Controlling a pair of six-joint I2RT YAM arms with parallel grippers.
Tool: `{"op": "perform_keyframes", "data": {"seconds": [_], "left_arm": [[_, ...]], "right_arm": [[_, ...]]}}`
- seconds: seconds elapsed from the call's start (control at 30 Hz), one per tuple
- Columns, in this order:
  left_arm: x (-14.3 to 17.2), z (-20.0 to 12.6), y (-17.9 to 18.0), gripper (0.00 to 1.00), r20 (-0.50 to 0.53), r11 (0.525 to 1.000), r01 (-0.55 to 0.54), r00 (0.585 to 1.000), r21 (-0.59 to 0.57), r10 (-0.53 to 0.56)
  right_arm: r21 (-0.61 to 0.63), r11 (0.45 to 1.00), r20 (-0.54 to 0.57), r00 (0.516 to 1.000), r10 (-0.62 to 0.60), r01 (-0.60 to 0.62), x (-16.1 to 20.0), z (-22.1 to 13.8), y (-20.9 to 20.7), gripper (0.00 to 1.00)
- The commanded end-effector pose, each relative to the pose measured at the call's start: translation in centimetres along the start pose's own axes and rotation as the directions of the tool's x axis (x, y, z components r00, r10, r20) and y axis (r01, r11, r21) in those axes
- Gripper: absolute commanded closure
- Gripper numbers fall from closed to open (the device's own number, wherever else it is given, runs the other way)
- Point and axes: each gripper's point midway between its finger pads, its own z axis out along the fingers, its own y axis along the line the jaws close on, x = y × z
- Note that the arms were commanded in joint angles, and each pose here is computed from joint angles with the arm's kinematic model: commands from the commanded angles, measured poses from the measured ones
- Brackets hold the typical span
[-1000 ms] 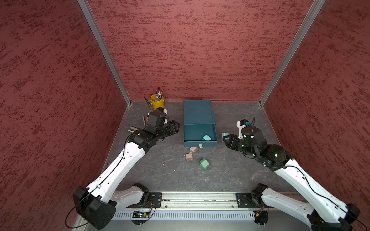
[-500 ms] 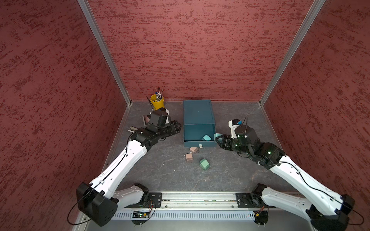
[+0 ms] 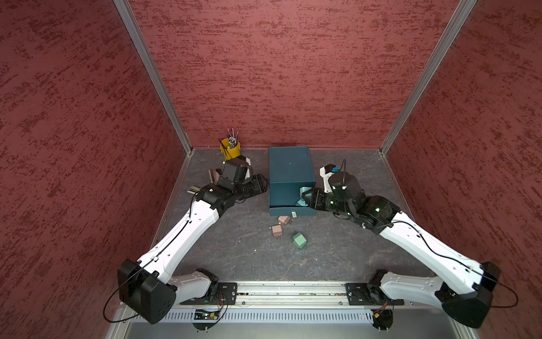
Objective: Place the plugs into the drawer by color
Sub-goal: Place the plug in the drawer.
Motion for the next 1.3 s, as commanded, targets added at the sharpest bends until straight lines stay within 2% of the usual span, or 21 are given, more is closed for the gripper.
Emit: {"op": "perform_keyframes", "data": {"seconds": [0.0,0.27,0.7,1.27], "left_arm": [[-1.6,0.0,-1.3,0.35,0.037,0.999,-0.017,0.999,0.043,0.016],[-2.4,1.6,-2.0,0.34,0.031,0.999,-0.015,0.999,0.050,0.014],[-2.0,3.7,-0.8,0.34,0.006,1.000,-0.005,1.000,0.014,0.005],[-1.0,4.8,0.7,0.35,-0.029,1.000,0.010,1.000,-0.023,-0.011]], "right_arm": [[-0.018,0.999,0.014,0.999,-0.030,0.030,-0.7,0.3,1.4,1.00],[0.076,0.996,-0.021,0.999,-0.043,0.044,-0.1,2.5,-0.1,1.00],[0.174,0.982,-0.049,0.996,-0.071,0.079,0.4,4.5,-1.9,0.98],[0.227,0.968,-0.070,0.993,-0.092,0.106,0.7,5.6,-2.9,0.94]]}}
